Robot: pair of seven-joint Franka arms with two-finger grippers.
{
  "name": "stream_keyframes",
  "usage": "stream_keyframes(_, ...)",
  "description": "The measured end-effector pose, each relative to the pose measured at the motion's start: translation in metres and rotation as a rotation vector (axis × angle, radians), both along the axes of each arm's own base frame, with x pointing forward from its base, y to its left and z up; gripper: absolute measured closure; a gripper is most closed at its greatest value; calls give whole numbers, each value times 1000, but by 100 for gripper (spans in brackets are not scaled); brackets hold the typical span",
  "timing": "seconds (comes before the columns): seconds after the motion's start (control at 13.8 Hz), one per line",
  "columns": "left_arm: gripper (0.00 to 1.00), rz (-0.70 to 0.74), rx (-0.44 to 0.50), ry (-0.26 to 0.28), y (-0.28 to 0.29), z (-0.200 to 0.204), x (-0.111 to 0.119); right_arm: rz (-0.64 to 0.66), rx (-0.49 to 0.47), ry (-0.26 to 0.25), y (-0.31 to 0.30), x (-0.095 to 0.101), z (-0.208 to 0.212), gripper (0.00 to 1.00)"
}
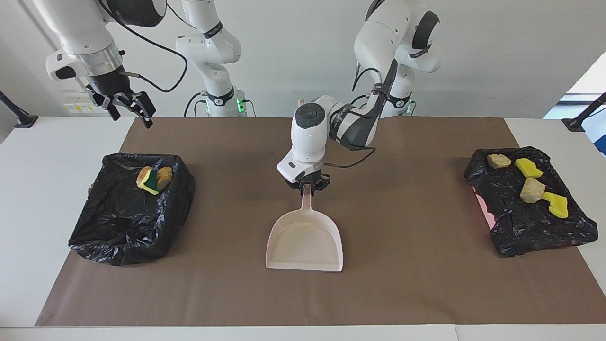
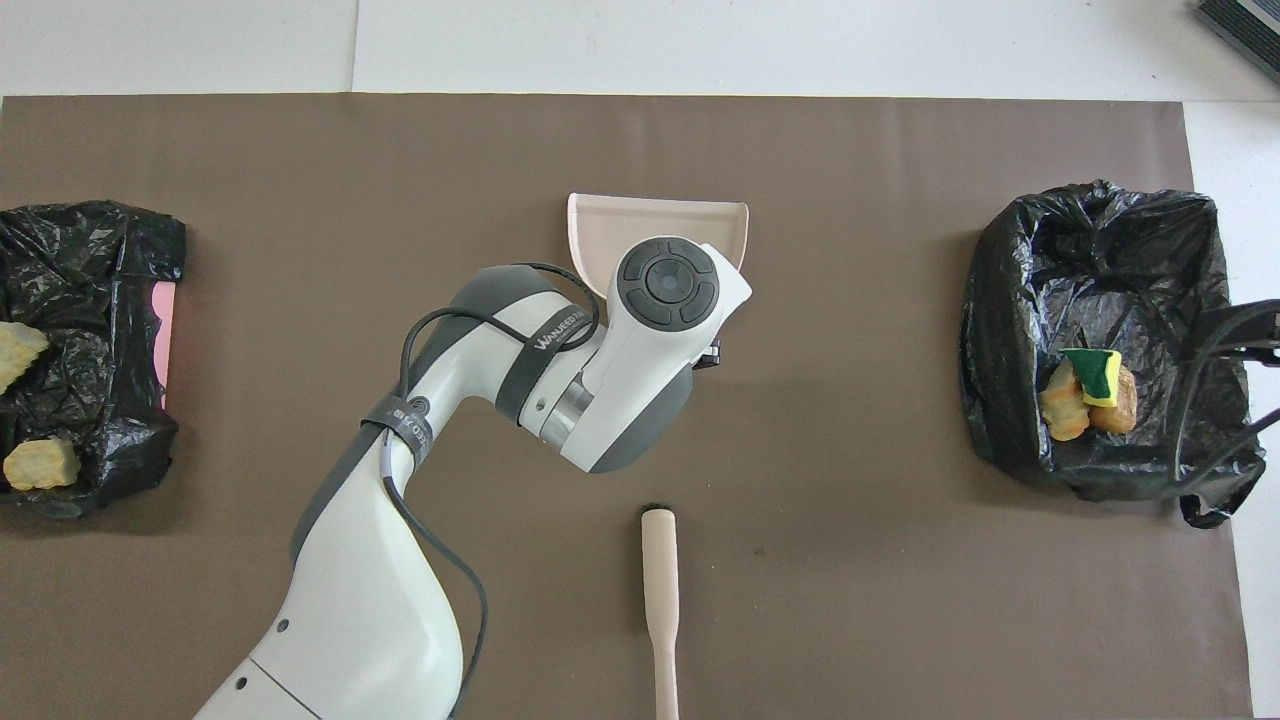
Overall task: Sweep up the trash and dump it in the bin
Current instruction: 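Return the dustpan to the table center and release with the left gripper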
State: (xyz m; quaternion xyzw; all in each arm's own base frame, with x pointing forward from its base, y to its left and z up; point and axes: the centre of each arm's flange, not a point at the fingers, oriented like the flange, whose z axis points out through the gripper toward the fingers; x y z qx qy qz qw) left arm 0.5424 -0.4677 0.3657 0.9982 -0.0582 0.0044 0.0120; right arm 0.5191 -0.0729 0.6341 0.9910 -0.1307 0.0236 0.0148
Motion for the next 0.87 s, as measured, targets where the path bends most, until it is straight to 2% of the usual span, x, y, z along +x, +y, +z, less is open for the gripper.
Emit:
stream_keyframes(0.29,64,17,0,-6,7,1,7,29,3,38,-9,-8,31,0)
stream_keyframes(0.43,47,9,3,-19,5,4,7,35,1,36,-8,-1,32,0)
stream_keyframes(0.72,1,29,-1,-59,30,42,14,69,1,42,5,6,28,0)
stream_keyframes(0.87,0,14,3,-69,74,73,14,95,6,34,17,8,31,0)
